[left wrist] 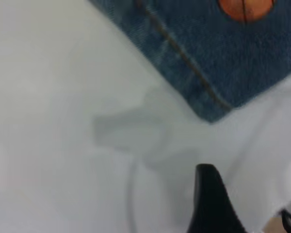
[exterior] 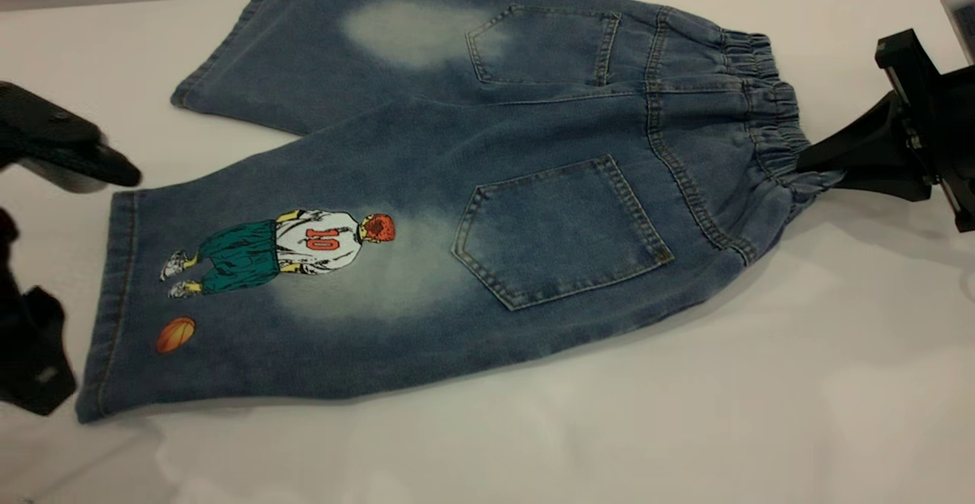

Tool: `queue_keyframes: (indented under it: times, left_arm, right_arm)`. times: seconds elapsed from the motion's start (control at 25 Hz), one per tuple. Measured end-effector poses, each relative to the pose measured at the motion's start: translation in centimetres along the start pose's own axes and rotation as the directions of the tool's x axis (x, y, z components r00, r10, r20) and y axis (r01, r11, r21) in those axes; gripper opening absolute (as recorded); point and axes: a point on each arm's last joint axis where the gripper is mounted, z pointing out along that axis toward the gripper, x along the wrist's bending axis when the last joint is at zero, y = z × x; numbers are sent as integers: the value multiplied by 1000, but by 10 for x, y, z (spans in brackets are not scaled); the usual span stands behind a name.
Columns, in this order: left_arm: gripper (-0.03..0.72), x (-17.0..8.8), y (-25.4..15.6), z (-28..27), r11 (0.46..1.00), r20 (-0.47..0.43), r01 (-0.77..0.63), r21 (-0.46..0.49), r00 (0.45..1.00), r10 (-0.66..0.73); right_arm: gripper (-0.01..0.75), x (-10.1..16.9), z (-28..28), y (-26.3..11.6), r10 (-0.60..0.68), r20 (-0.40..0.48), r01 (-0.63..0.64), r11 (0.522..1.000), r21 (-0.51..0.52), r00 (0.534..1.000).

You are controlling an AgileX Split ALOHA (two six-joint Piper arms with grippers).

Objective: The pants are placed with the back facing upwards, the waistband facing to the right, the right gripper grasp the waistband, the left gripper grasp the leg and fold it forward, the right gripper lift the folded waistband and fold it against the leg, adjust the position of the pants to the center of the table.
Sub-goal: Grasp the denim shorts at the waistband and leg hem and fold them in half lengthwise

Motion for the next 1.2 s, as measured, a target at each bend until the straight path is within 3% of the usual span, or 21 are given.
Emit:
queue_keyframes:
  times: [0.4,0.88,1.2]
  left_arm:
    - [388,0,5,34,996,6,-78,35,997,78]
    - [388,-1,11,45,989,7,-144,-20,990,144]
    - [386,-3,10,54,986,21,-166,1,986,166]
  right_arm:
    - [22,0,0,0,0,-1,0,1000,-1,1000]
    - [22,0,0,0,-2,-2,2,1000,0,1000]
    - [22,0,0,0,0,-4,0,1000,0,1000]
